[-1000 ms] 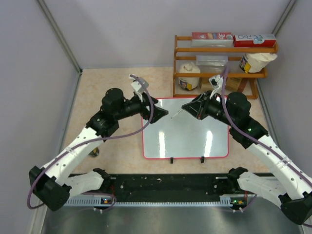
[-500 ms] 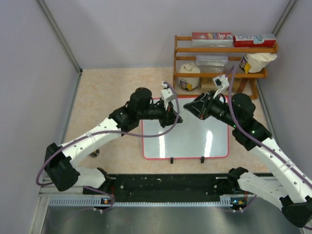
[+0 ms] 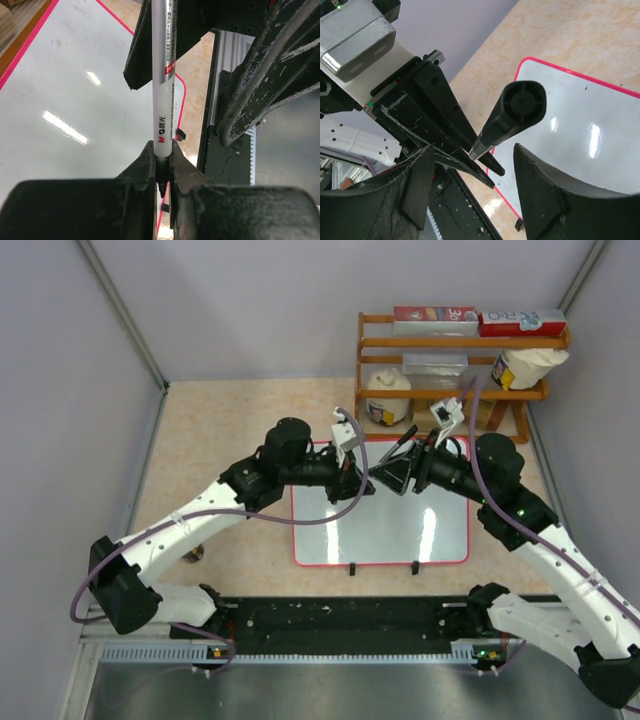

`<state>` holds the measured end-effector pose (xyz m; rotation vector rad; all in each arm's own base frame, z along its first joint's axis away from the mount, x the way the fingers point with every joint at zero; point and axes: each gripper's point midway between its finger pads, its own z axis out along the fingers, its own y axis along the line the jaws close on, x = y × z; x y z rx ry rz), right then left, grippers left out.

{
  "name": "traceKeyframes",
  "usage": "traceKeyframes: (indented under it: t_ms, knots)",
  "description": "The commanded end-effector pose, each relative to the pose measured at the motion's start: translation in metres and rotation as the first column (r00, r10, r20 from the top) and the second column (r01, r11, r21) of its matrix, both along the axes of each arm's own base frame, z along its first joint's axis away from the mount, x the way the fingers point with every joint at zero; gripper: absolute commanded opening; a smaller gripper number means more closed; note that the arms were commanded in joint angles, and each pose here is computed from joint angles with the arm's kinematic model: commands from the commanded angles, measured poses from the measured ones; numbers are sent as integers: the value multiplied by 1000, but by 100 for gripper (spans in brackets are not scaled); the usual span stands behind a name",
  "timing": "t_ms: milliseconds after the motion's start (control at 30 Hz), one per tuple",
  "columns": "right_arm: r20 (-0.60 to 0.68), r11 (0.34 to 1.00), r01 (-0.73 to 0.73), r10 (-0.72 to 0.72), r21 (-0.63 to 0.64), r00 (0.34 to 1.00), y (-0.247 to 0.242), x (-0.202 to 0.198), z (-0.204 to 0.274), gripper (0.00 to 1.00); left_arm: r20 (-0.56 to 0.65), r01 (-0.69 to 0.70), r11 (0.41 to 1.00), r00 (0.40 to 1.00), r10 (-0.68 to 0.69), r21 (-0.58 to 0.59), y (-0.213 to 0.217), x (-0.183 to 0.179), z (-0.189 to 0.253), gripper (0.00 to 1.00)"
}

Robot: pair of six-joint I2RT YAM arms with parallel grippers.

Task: Write a sentence on the whiteboard
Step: Pass from the right arm to the left, then pass from the left arm to the right

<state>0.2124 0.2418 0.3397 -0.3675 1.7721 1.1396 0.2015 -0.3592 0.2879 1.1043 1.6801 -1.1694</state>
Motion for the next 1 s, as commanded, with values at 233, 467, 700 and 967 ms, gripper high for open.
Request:
traceKeyframes:
  t_ms: [233, 467, 700, 967]
  knots:
    - [33, 997, -79, 78, 24, 996, 3, -19, 15, 46, 60, 70, 996, 996, -67, -47, 6, -16, 31, 0]
    - [28, 997, -74, 73, 24, 997, 3, -18, 15, 34, 51, 90, 995, 995, -88, -46, 8, -23, 28, 0]
    - [24, 995, -94, 94, 18, 995, 5, -21, 13, 0, 44, 88, 995, 995, -86, -41, 11, -25, 25, 0]
    - [24, 999, -47, 47, 15, 999, 0, -16, 11, 10, 47, 91, 995, 995, -89, -37, 13, -28, 24, 0]
